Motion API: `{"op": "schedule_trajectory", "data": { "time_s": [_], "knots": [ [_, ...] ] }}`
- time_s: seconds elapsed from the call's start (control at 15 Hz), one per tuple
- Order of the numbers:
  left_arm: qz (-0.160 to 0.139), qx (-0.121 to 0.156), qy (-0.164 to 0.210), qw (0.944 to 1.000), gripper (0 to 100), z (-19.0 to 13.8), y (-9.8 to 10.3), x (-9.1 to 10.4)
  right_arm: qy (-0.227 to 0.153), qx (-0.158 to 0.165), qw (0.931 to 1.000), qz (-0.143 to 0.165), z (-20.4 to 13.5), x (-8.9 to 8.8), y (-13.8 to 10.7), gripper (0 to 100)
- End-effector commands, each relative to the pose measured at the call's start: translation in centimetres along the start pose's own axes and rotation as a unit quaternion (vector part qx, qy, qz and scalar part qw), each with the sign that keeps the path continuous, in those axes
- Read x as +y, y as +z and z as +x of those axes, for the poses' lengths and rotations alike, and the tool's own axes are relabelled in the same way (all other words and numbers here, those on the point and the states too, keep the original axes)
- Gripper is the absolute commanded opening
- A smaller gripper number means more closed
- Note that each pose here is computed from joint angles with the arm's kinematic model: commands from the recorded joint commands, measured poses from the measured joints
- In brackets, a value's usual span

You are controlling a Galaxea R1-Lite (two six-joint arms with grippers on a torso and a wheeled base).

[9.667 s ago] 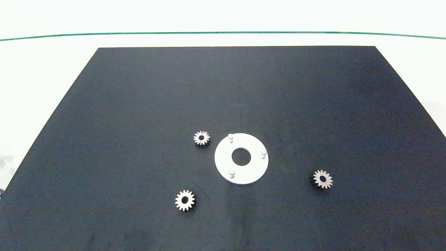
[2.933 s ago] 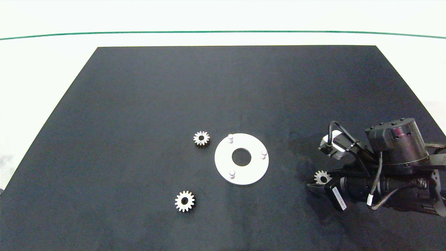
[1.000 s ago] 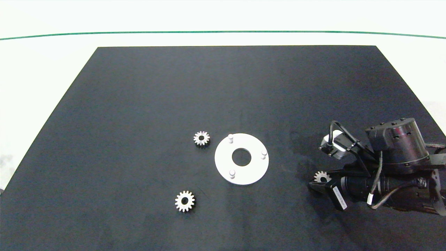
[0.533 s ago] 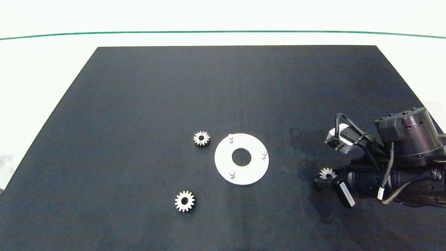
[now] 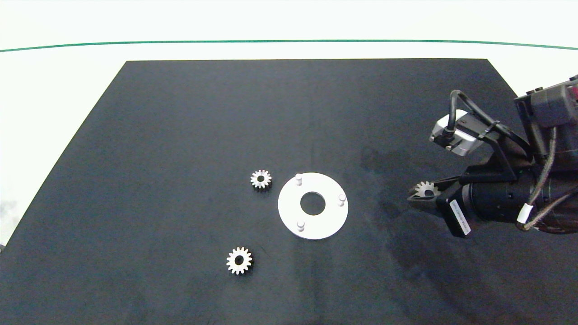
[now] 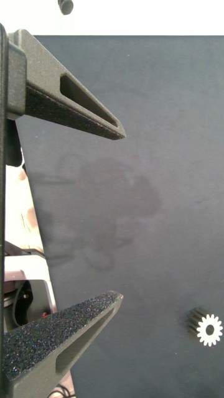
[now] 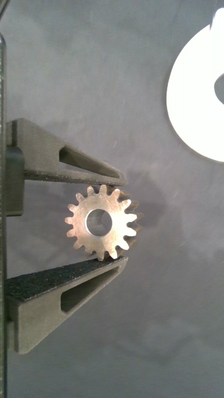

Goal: Install three planetary gears onto the carrier pins

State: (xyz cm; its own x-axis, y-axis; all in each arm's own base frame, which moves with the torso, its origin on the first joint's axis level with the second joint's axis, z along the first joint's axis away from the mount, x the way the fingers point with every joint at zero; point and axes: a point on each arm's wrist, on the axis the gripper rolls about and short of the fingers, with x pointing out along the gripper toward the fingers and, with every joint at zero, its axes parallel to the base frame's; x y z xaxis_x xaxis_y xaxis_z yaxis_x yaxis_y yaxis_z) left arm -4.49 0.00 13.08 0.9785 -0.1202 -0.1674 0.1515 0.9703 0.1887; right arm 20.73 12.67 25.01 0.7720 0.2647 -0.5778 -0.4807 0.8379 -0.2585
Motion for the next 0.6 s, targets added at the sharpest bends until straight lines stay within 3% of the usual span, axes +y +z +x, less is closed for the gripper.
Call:
{"op": "schedule_trajectory", "data": {
  "time_s": [0.07,0.33,0.6],
  "knots": [
    [0.000,0.001,0.000,1.0000,100,0.0,0.0,0.0,0.015,0.008,0.9994,-0.030,1.7,2.5,1.3,0],
    [0.000,0.003,-0.001,1.0000,100,0.1,-0.1,0.0,0.029,0.009,0.9983,-0.049,4.0,4.8,3.2,0],
    [0.000,0.002,-0.001,1.0000,100,0.0,0.0,0.0,0.038,0.034,0.9969,-0.059,4.9,5.4,4.3,0]
  ]
}}
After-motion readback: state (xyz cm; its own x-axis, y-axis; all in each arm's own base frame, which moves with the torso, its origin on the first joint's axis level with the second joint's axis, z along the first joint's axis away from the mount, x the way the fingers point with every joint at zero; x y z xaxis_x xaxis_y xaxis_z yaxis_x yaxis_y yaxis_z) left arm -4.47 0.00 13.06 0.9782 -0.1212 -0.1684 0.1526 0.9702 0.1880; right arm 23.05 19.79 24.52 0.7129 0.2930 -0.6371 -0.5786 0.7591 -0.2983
